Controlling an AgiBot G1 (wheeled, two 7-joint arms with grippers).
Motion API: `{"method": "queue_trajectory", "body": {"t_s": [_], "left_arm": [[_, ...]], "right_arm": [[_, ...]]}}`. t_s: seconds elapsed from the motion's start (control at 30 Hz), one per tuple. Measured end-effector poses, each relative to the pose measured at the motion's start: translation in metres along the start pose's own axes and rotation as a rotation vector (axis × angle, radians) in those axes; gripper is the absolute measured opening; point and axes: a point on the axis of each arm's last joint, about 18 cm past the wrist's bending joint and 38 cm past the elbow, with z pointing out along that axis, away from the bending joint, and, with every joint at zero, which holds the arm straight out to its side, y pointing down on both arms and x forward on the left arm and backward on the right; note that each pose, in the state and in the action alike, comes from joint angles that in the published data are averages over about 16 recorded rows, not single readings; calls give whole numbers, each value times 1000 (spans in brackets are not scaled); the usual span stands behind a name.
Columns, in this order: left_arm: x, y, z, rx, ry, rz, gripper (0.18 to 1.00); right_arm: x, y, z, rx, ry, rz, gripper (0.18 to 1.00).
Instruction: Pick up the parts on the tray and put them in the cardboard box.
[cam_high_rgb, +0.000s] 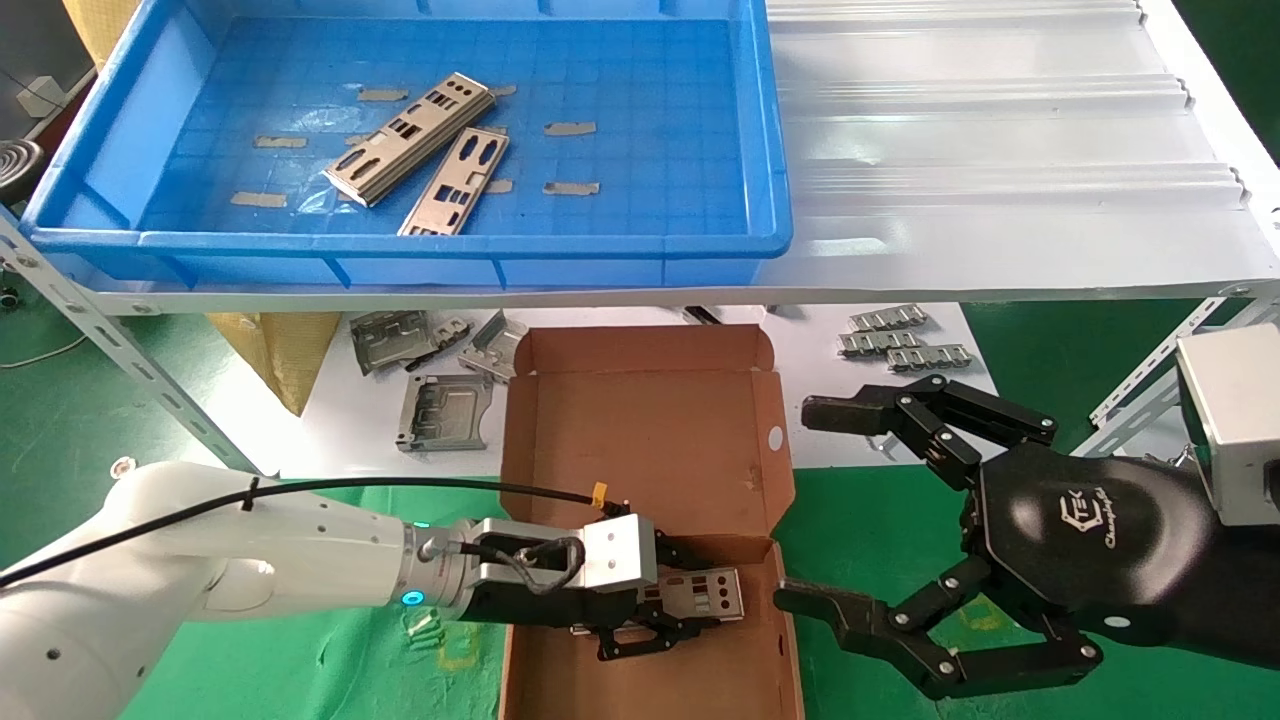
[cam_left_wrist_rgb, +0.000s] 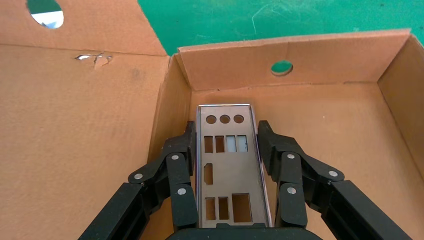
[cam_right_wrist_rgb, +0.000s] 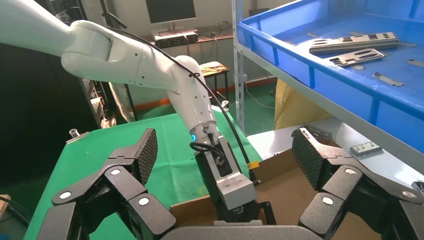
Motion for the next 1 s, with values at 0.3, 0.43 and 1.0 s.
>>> {"method": "queue_trajectory", "body": {"t_s": [0.3,0.43,1.0], "left_arm": [[-4,-10,-7,55,16,-43,566],[-2,-18,-20,113,40,-81,629],[11,-39,-82,354,107,-265,916]], "right_arm": [[0,0,0,0,0,0,1000],[0,0,0,0,0,0,1000],[0,0,0,0,0,0,1000]]}}
